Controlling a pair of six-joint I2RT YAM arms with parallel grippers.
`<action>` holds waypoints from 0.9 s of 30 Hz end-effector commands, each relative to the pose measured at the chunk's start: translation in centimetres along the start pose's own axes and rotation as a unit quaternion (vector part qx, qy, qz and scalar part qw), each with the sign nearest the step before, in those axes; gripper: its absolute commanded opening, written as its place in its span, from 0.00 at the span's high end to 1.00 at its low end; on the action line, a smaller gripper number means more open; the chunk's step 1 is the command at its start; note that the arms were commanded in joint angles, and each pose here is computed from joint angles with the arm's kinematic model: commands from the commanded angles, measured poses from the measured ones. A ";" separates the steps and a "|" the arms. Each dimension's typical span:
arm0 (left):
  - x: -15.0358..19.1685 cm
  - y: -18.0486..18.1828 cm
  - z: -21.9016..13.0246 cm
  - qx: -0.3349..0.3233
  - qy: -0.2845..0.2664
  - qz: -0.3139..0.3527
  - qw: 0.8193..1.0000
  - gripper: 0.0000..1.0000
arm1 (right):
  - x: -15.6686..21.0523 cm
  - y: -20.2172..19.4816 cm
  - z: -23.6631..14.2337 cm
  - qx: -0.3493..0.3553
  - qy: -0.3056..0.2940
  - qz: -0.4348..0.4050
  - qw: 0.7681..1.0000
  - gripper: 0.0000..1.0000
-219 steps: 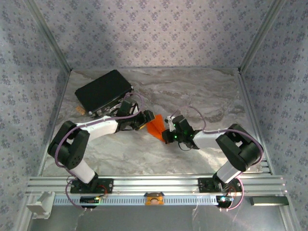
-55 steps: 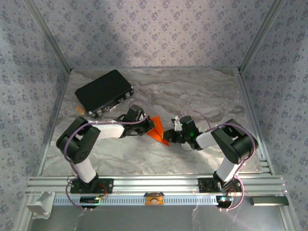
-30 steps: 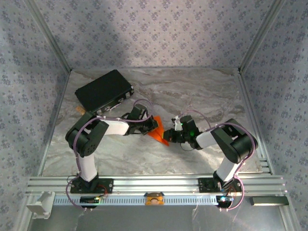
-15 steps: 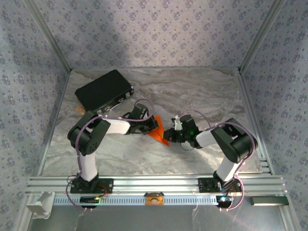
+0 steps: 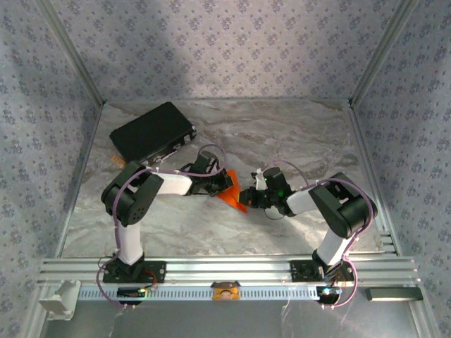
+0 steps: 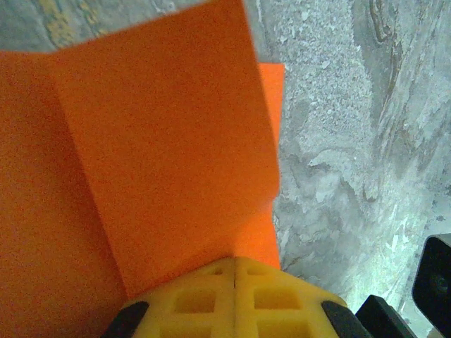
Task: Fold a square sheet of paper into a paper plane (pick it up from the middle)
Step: Fourth fold the wing at the center of the table.
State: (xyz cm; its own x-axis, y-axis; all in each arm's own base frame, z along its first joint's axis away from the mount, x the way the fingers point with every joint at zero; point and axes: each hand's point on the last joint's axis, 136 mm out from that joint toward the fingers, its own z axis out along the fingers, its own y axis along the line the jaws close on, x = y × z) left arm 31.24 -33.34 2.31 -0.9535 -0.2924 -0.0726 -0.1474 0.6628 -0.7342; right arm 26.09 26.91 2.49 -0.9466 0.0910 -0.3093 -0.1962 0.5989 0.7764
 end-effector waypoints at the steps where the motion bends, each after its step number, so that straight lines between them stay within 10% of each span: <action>1: 0.7 1.6 0.8 -0.030 0.017 -0.001 0.999 1.00 | 1.3 -2.0 0.5 0.037 0.025 0.031 0.999 0.98; 27: 0.9 2.6 0.6 -0.036 0.015 -0.007 0.999 1.00 | 3.2 -1.3 -1.2 0.047 0.086 0.051 0.994 0.88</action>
State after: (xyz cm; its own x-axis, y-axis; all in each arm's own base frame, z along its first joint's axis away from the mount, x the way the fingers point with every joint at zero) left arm 31.11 -33.50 2.27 -0.9565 -0.2833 -0.0697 -0.1427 0.6626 -0.7352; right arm 24.42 26.04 2.29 -0.9775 0.0536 -0.2040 -0.1222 0.6445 0.7548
